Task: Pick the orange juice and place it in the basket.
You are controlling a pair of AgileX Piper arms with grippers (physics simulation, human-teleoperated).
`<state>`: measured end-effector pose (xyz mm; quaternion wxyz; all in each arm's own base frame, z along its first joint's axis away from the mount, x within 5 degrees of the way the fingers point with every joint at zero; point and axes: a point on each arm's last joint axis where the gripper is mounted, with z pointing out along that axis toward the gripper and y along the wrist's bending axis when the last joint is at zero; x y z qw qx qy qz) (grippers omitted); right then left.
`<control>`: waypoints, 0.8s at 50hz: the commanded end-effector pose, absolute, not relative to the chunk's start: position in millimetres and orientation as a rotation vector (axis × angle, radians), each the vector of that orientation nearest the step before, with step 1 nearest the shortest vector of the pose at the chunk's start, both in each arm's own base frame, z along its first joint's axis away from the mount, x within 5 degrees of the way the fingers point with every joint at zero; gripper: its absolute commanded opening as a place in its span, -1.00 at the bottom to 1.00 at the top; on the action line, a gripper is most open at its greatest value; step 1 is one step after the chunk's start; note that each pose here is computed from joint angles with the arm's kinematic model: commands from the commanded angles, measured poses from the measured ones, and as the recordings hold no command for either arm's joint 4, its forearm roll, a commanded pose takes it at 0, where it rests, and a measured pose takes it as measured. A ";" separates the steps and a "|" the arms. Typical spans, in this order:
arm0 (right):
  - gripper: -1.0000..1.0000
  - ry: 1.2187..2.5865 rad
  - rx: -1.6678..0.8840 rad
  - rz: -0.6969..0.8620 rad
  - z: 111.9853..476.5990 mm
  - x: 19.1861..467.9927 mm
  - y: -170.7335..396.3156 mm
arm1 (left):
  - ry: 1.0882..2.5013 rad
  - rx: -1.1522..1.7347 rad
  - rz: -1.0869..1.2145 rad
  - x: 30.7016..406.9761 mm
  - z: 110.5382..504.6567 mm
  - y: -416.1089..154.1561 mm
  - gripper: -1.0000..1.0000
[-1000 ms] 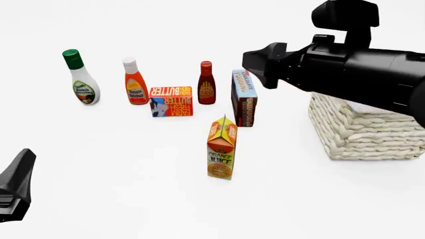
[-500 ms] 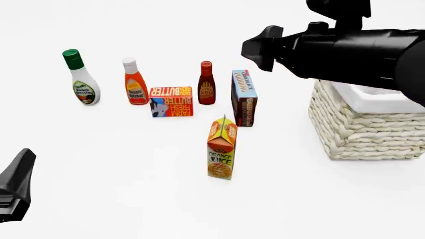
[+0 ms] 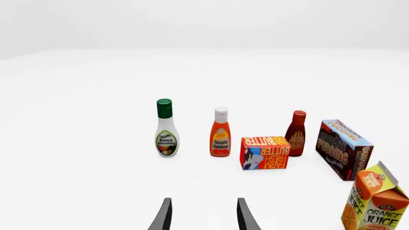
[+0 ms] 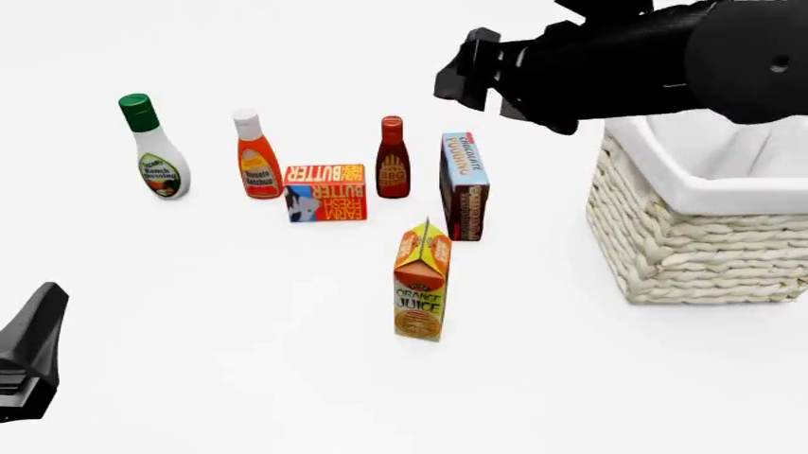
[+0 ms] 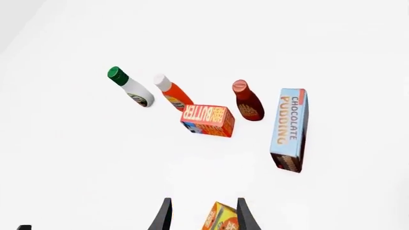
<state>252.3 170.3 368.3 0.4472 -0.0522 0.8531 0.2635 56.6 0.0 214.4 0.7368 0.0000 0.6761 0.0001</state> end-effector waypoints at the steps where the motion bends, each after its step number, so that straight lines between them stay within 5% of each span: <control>1: 1.00 2.196 -0.103 0.623 363.1 267.5 177.1 | 1.485 0.000 0.000 56.6 214.4 0.0 1.00; 40: 1.00 2.390 0.093 0.611 331.0 287.8 187.1 | 1.485 0.000 0.000 56.6 214.4 0.0 1.00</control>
